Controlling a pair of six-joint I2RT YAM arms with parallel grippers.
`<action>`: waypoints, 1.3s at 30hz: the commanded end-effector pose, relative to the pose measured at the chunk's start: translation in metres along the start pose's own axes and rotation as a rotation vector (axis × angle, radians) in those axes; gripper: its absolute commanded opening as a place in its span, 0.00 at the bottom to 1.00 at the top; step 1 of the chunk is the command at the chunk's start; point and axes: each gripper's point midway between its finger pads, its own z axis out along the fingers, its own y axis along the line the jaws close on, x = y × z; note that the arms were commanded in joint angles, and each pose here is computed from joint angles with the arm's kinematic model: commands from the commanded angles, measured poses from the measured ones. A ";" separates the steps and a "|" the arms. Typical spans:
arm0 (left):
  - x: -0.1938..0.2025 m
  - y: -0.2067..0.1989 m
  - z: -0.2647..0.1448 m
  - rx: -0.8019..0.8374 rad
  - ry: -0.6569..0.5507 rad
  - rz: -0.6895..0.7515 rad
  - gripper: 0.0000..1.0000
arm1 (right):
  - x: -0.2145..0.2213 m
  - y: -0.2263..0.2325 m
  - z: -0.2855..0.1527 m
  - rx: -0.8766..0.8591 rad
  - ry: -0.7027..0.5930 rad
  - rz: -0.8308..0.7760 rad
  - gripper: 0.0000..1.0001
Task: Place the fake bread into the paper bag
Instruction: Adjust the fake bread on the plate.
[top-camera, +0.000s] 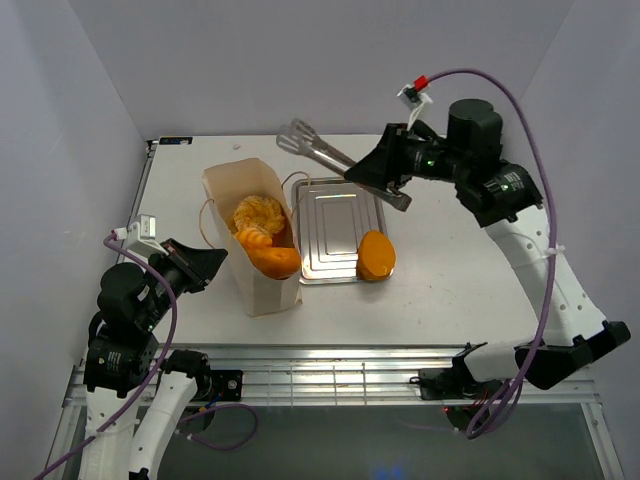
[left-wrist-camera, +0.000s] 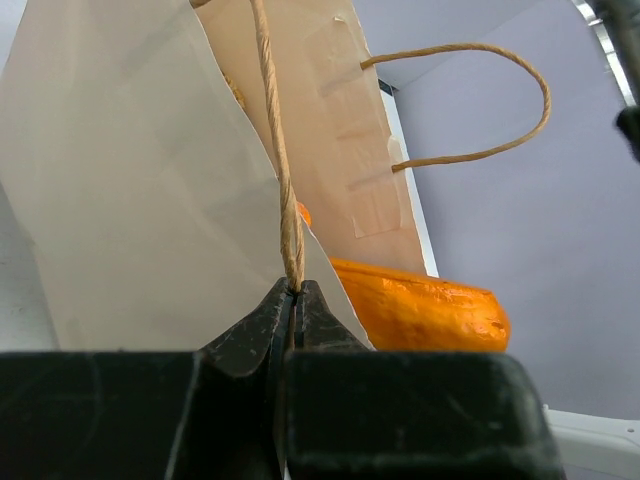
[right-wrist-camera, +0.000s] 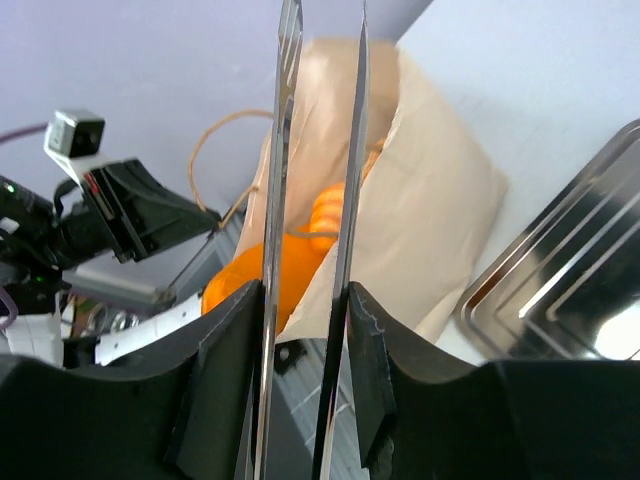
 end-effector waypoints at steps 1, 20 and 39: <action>-0.003 -0.004 -0.003 0.010 -0.008 0.014 0.00 | -0.050 0.033 -0.062 0.001 -0.195 -0.112 0.45; 0.010 -0.006 -0.001 0.066 0.023 0.028 0.00 | 0.124 -0.187 -0.135 0.631 -0.084 0.403 0.46; 0.010 -0.004 0.003 0.056 0.027 0.029 0.00 | 0.207 -0.207 -0.131 0.645 0.015 0.581 0.50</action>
